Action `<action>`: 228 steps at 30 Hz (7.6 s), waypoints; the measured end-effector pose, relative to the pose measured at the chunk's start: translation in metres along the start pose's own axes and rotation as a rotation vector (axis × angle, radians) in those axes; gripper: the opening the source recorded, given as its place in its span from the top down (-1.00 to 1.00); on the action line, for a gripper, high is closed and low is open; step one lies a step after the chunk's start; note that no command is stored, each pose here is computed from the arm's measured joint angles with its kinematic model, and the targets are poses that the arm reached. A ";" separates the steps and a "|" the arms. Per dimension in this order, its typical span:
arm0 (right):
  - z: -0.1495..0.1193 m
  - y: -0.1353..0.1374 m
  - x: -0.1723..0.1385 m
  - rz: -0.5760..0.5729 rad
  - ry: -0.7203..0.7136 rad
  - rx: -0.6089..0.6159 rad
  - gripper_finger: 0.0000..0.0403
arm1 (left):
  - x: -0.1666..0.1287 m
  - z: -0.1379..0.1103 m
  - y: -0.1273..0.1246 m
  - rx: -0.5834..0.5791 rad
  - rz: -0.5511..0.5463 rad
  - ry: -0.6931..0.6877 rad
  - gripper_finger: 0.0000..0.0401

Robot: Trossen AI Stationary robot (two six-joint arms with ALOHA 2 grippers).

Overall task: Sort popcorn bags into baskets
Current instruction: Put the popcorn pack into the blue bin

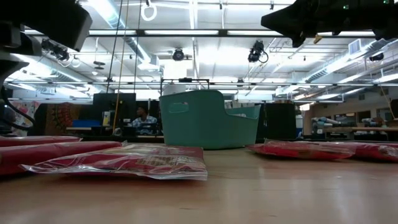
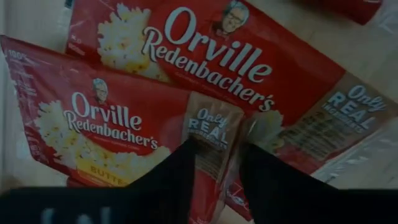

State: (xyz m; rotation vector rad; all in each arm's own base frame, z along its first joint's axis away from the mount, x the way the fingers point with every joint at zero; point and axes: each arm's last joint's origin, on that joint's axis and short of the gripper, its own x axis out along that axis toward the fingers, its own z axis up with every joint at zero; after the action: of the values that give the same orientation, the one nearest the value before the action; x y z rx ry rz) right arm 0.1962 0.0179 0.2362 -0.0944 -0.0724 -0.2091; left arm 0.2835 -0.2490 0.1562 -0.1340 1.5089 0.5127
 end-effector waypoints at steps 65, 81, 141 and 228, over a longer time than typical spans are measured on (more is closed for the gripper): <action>-0.014 0.029 -0.012 0.191 0.177 0.195 0.71 | -0.198 0.179 0.260 0.149 0.049 -0.854 1.00; -0.014 0.035 -0.015 0.226 0.189 0.209 0.71 | -0.125 0.247 0.323 0.219 0.198 -0.817 1.00; -0.015 0.037 -0.016 0.221 0.200 0.193 0.71 | -0.078 0.169 0.176 0.418 -0.295 0.010 0.20; 0.019 -0.016 0.002 0.007 -0.218 -0.132 0.71 | 0.020 -0.082 -0.026 -0.108 0.137 0.507 0.95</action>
State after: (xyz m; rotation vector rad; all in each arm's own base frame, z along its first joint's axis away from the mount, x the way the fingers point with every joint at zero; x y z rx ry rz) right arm 0.1940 0.0038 0.2566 -0.2490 -0.2754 -0.1960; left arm 0.2182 -0.3000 0.1246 -0.2605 1.9944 0.7058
